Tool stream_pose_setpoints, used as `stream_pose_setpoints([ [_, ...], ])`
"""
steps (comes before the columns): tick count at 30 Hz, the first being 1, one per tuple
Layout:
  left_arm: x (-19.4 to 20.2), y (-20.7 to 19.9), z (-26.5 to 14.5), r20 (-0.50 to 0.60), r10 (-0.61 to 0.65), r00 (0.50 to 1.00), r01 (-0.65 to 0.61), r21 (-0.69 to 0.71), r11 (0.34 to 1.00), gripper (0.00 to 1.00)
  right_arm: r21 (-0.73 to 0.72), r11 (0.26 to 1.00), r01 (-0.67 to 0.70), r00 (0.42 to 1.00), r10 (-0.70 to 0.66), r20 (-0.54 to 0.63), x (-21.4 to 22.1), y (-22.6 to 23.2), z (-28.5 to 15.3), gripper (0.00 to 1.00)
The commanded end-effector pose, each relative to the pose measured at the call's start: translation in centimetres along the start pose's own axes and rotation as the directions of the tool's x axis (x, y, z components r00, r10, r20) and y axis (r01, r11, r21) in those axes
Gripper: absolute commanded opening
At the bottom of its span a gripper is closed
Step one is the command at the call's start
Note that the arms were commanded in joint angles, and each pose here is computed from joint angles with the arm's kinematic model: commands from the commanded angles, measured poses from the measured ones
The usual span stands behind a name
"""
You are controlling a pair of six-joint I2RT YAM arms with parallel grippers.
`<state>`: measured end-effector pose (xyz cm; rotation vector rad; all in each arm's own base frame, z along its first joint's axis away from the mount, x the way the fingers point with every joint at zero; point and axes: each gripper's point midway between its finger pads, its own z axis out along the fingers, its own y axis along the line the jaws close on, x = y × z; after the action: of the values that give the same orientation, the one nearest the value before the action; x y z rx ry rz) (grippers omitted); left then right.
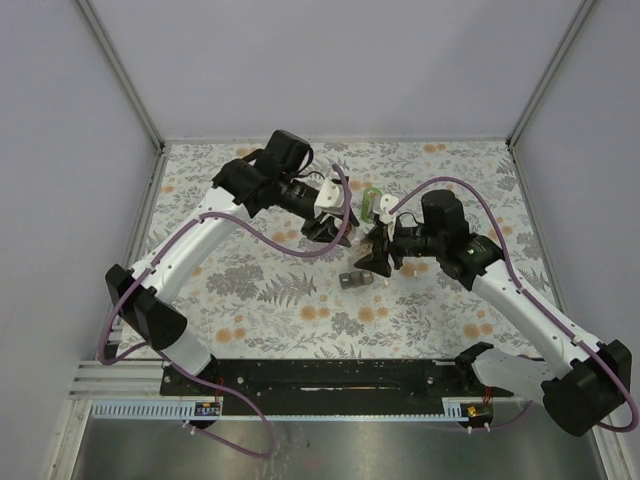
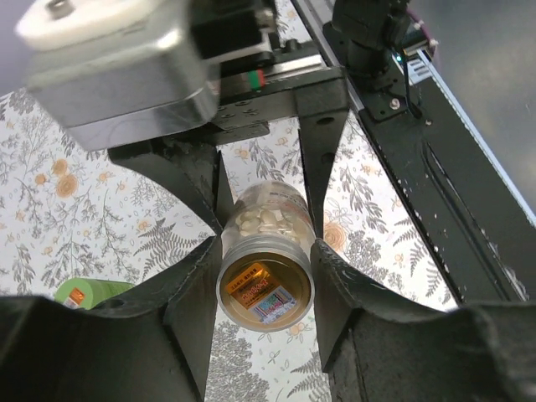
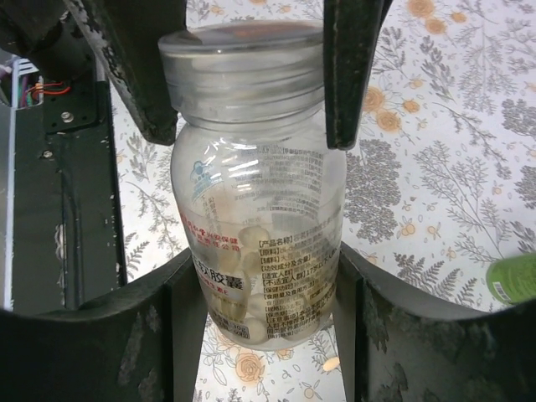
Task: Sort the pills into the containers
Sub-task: Unscrew the lid of the pill bottle.
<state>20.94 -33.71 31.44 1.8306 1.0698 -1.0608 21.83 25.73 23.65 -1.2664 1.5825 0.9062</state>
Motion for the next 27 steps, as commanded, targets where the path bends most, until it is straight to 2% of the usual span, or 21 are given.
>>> stream_pose_setpoints([
  [1,-2.5,2.4,-0.3,0.078,-0.041,0.996,0.051,-0.125,0.991,0.17,0.084,0.995,0.051,0.995,-0.058,0.081,-2.7,-1.1,-0.6,0.0],
  [6,-2.7,3.0,-0.5,0.138,-0.147,0.979,0.176,-0.226,0.958,0.17,0.148,0.988,0.048,0.994,-0.061,0.087,-3.0,-2.1,-0.9,0.0],
  [10,-2.4,4.0,-1.1,0.159,-0.254,0.954,0.294,-0.339,0.894,0.1,0.186,0.981,0.047,0.994,-0.064,0.086,-3.1,-2.8,-1.1,0.0],
  [14,-2.1,4.8,-1.4,0.193,-0.335,0.922,0.387,-0.414,0.824,0.08,0.211,0.976,0.046,0.994,-0.065,0.084,-3.2,-3.2,-1.2,0.0],
  [20,-1.2,5.3,-1.1,0.243,-0.497,0.833,0.55,-0.466,0.693,0.08,0.244,0.969,0.047,0.994,-0.069,0.08,-3.2,-3.7,-1.4,0.0],
  [27,0.7,5.9,-1.4,0.285,-0.632,0.721,0.666,-0.539,0.516,0.08,0.284,0.957,0.052,0.994,-0.078,0.081,-3.4,-4.4,-1.7,0.0],
])
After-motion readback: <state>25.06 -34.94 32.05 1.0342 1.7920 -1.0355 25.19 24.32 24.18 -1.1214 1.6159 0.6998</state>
